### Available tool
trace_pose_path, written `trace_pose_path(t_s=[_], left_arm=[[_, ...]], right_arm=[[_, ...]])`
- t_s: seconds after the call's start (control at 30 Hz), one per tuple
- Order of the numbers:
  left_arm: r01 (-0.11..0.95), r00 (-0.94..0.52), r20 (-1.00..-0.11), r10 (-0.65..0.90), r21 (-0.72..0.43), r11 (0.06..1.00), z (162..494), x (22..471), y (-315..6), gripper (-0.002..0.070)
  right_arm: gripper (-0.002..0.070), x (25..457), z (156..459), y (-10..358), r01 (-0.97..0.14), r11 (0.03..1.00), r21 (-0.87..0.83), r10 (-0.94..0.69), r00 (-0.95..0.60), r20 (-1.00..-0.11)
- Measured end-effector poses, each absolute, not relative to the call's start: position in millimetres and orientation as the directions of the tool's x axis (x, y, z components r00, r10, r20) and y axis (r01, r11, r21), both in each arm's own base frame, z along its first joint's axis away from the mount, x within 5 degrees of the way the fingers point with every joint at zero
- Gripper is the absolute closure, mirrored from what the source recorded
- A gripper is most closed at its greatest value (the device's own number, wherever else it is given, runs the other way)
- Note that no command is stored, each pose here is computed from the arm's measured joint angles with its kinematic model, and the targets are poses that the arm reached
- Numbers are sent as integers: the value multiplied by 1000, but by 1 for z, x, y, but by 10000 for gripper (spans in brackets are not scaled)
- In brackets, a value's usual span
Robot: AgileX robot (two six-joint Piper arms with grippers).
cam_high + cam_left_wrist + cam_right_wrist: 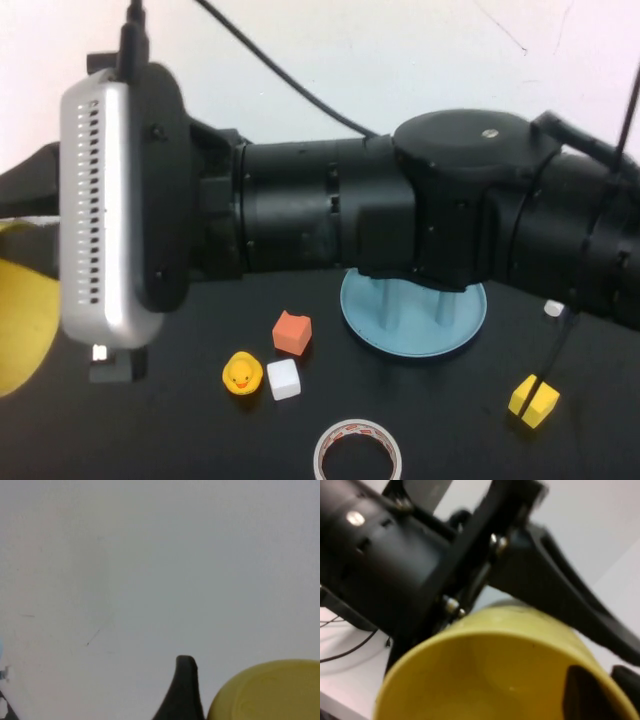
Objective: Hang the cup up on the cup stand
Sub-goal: Adjust the cup with two arms, then place the cup on the cup holder
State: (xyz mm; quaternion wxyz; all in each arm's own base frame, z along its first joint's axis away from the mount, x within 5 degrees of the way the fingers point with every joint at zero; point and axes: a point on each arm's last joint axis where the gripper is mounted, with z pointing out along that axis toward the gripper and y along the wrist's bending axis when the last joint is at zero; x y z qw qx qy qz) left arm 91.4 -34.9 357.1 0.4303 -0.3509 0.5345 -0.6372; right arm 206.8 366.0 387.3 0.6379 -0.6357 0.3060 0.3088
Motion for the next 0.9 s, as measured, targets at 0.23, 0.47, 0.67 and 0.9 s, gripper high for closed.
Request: trace_pose_path(t_s=[0.23, 0.47, 0.67, 0.9], left_arm=[[211, -332, -123, -935, -976, 54, 357, 93, -32, 119], [220, -201, -233, -951, -957, 188, 357, 96, -23, 120], [235, -63, -419, -906, -888, 394, 365, 95, -14, 120], [212, 76, -763, -642, -617, 758, 379, 103, -11, 120]], right_arm=[[302, 216, 380, 370, -827, 59, -559, -71, 555, -829], [247, 217, 379, 369, -871, 79, -485, -82, 479, -874], [246, 202, 368, 344, -904, 53, -425, -206, 406, -890], [246, 172, 342, 301, -951, 16, -308, -364, 281, -888]])
